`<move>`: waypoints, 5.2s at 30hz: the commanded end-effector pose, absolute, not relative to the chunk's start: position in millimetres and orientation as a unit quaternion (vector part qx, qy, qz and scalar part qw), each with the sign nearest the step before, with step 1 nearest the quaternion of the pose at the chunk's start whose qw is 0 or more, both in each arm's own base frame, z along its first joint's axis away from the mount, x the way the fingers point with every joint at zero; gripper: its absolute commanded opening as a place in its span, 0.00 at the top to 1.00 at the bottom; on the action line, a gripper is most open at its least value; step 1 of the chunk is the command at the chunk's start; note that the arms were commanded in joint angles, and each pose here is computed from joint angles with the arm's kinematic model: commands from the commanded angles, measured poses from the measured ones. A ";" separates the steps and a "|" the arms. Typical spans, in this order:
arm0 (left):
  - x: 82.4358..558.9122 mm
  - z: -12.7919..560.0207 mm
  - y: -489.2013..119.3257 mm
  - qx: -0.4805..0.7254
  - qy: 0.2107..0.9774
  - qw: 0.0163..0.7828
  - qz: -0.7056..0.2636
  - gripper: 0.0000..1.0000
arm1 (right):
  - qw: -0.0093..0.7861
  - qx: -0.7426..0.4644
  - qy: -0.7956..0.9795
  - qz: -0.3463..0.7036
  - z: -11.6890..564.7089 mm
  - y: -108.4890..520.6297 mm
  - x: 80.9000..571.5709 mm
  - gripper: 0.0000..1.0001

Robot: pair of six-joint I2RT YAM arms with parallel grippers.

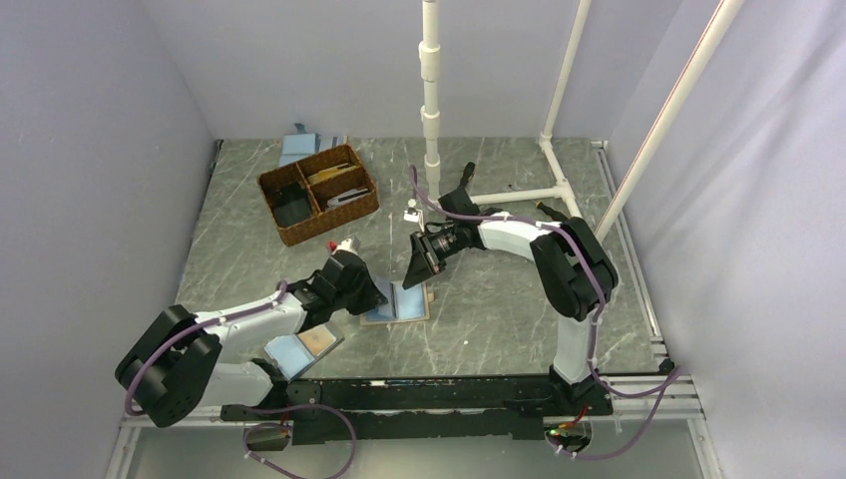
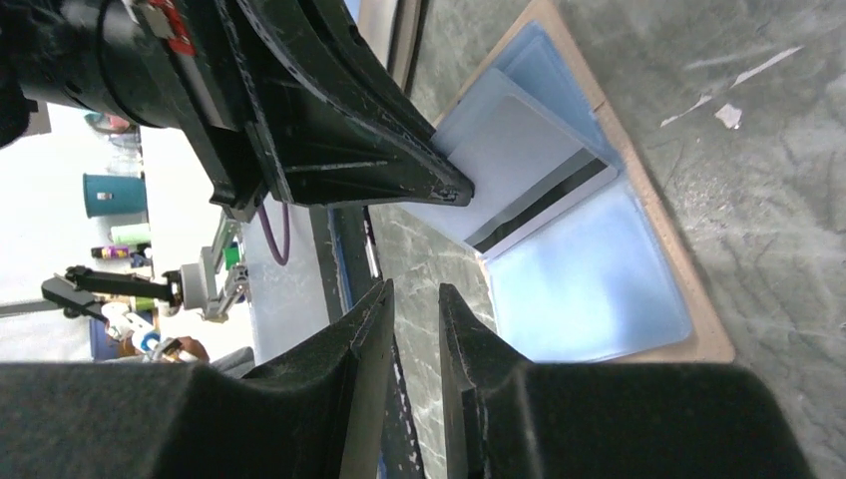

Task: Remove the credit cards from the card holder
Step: Pick up the card holder from the center of the board, then remove the credit card from the card holder, then place the card holder at the center of the board, then place the credit card in the storage box.

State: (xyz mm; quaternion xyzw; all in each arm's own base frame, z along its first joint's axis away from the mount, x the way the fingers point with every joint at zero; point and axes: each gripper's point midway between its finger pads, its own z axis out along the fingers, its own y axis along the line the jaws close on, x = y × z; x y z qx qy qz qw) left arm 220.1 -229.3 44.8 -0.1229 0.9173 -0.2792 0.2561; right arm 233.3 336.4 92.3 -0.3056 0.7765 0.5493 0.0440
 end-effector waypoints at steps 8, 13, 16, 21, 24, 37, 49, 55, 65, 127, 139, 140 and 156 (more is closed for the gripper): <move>226.2 106.8 -239.8 -0.063 0.817 0.389 -0.421 1.00 | 0.017 -0.312 0.737 0.599 111.7 334.3 228.2 0.71; 218.4 128.2 -239.5 -0.041 0.783 0.419 -0.458 1.00 | 0.012 -0.298 0.723 0.624 123.1 329.9 230.2 0.69; 216.5 137.3 -247.1 -0.024 0.775 0.416 -0.475 1.00 | 0.013 -0.299 0.715 0.632 130.7 329.7 228.5 0.67; 218.3 148.9 -257.4 -0.012 0.762 0.415 -0.497 1.00 | 0.017 -0.299 0.716 0.630 131.9 329.0 229.8 0.65; 218.1 153.9 -257.9 -0.016 0.753 0.419 -0.507 1.00 | 0.021 -0.294 0.726 0.621 127.4 327.3 233.5 0.65; 214.8 176.4 -258.7 -0.019 0.720 0.434 -0.541 1.00 | 0.005 -0.298 0.699 0.650 139.1 327.2 225.8 0.64; 217.2 172.0 -251.6 -0.046 0.728 0.433 -0.530 0.88 | -0.001 -0.314 0.677 0.666 152.1 328.7 218.5 1.00; 217.8 162.1 -237.5 -0.083 0.746 0.429 -0.502 0.62 | 0.008 -0.315 0.690 0.652 145.3 326.5 223.0 1.00; 217.7 124.1 -210.7 -0.135 0.773 0.427 -0.449 1.00 | 0.021 -0.301 0.722 0.622 120.2 308.7 242.6 1.00; 234.7 192.2 -265.0 0.135 0.827 0.384 -0.387 1.00 | 0.170 -0.445 0.647 0.595 207.8 245.5 232.1 0.66; 265.4 195.0 -128.1 0.026 0.932 0.361 0.015 1.00 | 0.317 -0.462 0.722 0.406 211.9 221.1 263.8 0.60; 269.8 196.2 -123.5 0.024 0.934 0.354 0.036 1.00 | 0.334 -0.460 0.724 0.390 214.6 218.5 267.1 0.60; 370.0 227.1 -54.8 0.001 0.837 0.288 0.465 1.00 | 0.468 -0.472 0.674 0.321 229.7 193.5 233.8 0.43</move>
